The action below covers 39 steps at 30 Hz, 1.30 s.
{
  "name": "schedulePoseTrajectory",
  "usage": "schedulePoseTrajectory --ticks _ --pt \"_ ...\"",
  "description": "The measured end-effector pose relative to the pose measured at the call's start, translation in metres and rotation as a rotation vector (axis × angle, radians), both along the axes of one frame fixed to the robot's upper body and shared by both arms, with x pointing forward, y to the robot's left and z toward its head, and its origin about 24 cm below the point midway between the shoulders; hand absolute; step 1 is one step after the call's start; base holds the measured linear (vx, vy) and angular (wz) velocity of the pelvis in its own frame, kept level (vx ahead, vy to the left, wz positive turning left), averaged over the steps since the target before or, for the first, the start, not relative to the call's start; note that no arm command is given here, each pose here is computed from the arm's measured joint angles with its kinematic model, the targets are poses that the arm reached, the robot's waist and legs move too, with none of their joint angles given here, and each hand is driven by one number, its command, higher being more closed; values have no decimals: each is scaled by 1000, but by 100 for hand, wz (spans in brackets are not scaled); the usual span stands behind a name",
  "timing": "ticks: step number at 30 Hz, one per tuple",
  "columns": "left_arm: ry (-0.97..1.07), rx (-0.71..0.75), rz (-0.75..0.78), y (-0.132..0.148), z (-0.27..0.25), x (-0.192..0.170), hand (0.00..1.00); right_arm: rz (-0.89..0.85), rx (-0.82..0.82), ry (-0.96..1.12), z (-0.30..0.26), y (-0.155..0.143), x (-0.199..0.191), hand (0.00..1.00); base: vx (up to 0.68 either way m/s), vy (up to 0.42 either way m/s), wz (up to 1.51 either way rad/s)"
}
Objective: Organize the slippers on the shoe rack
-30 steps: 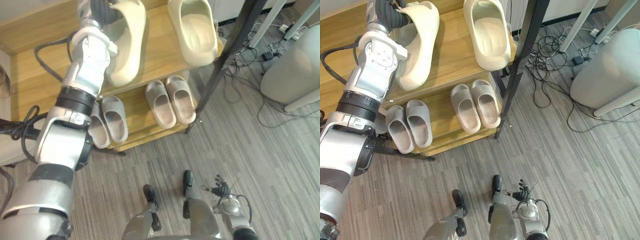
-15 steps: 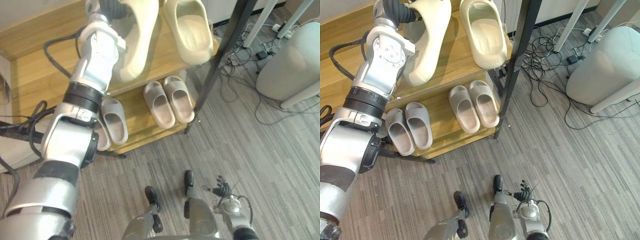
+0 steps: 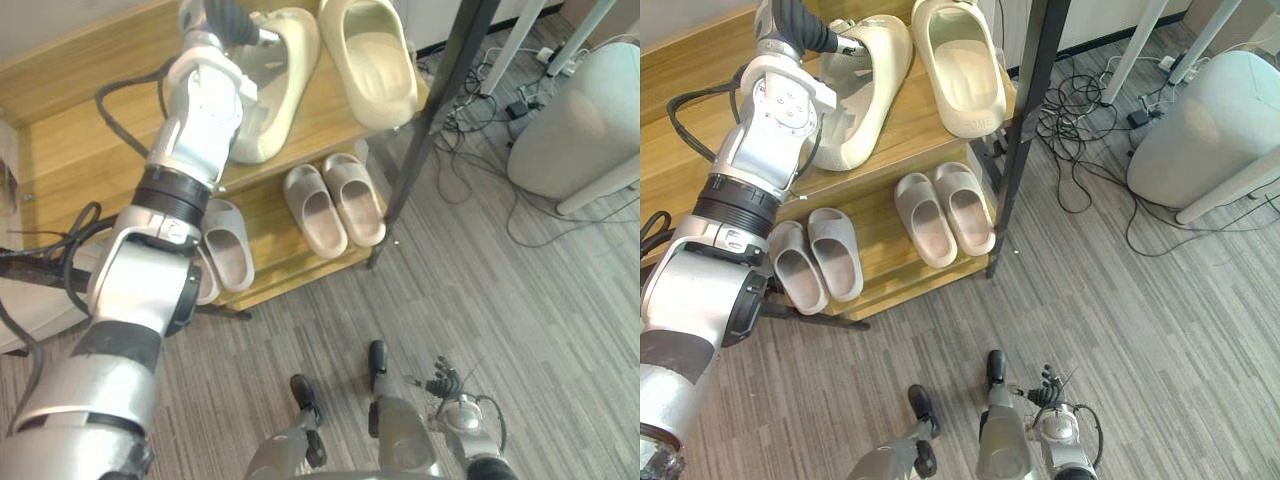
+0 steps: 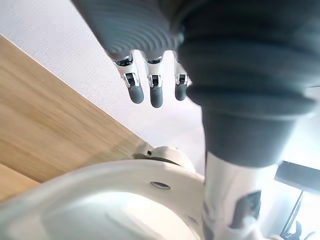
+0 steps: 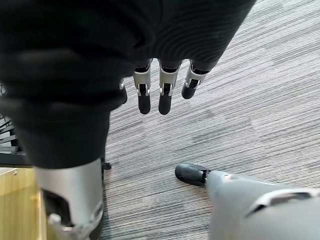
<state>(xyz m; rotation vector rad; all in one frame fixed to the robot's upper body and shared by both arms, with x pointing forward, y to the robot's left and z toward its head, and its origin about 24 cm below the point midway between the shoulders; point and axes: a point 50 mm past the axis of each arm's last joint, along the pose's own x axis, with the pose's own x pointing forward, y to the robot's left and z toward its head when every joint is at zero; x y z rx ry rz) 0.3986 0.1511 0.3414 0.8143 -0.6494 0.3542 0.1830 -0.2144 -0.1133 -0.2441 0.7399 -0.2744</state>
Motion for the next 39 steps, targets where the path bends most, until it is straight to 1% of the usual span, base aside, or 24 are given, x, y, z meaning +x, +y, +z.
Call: schedulePoseTrajectory --ticks 12,15,19,22,25,27,29,30,32,35,39 --pt "8 -48 -60 -12 -3 0 0 37 4 9 -2 8 0 0 -6 84 6" --pt "-6 -61 -96 -19 -5 -3 0 40 7 17 -3 9 -1 0 1 76 12" --pt "-22 -112 -173 -30 -16 -9 0 67 6 42 -7 13 -4 0 4 71 12" --pt "-22 -177 -232 -31 -28 -15 0 74 15 50 -9 17 -6 0 -6 67 14" --pt "-13 -287 -310 -35 -49 -22 0 74 18 58 -10 18 -8 0 7 73 15" --pt "4 -391 -404 -42 -67 -32 0 77 18 65 -11 19 -9 0 6 65 14" --pt "33 -466 -459 -49 -80 -35 0 83 16 74 -12 20 -11 0 0 47 13" --pt "40 -476 -463 -49 -82 -35 0 83 16 75 -12 20 -11 0 -7 59 15" --pt "61 -562 -515 -50 -91 -39 0 89 13 79 -12 20 -11 0 -11 67 9" --pt "80 -622 -546 -50 -105 -45 0 102 11 90 -13 22 -12 0 -2 62 4" --pt "113 -643 -551 -51 -117 -46 0 111 12 94 -14 23 -13 0 -2 57 1"
